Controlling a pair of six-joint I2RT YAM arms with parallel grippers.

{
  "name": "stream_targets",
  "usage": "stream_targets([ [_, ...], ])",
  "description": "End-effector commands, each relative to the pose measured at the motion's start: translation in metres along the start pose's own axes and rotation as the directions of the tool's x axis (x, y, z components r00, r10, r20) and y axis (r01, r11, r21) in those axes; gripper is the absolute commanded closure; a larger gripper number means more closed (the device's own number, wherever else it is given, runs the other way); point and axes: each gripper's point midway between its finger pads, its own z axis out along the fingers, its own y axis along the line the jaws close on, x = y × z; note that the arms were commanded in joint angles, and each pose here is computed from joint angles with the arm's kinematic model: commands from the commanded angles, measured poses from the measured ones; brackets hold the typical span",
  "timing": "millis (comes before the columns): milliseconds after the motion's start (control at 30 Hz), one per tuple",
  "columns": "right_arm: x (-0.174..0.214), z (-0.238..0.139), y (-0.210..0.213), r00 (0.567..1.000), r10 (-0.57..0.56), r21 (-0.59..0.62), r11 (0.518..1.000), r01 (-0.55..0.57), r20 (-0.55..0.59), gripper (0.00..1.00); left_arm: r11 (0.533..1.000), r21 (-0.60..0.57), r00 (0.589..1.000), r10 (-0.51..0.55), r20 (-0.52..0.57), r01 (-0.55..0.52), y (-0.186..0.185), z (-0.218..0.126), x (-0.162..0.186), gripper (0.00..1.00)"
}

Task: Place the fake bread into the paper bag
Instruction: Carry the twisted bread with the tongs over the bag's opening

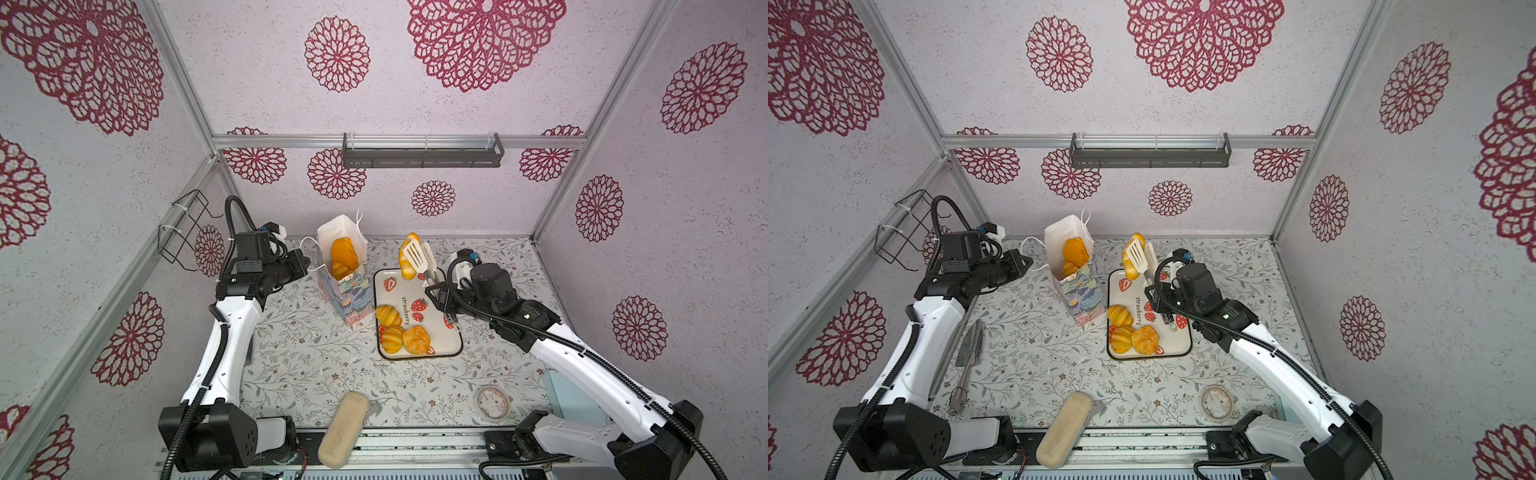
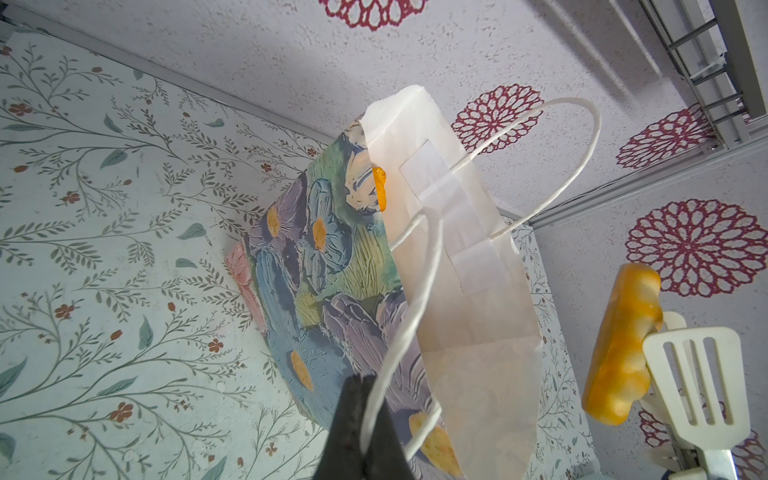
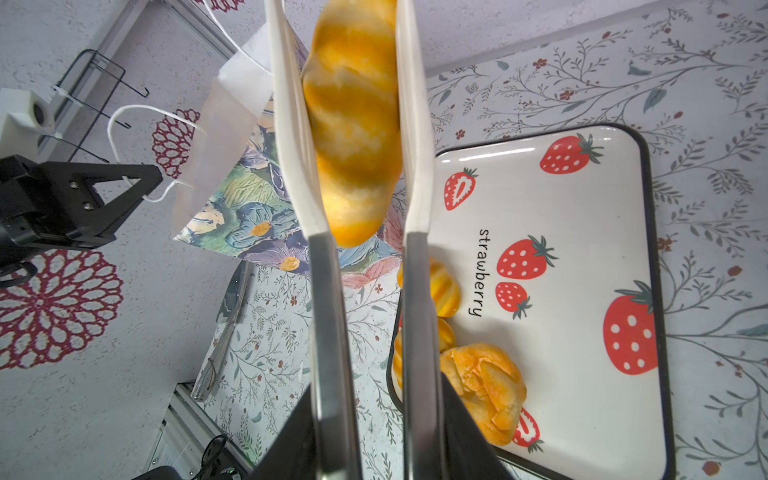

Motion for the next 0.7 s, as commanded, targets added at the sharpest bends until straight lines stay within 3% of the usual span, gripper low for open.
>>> stream_targets([
  [0, -0.032, -0.014, 0.031, 0.993, -0.05, -0.087, 0.994, 0.059, 0.103, 0.61, 1.0, 0.01, 1.0, -0.001, 0.007, 0.001, 0.001, 0.0, 0.0, 1.0],
  [667, -0.049, 0.002, 0.074, 0.985, -0.137, -0.148, 0.978, 0.151, 0.101, 0.61, 1.0, 0.016, 1.0, -0.002, 0.015, 0.002, 0.001, -0.002, -0.002, 1.0],
])
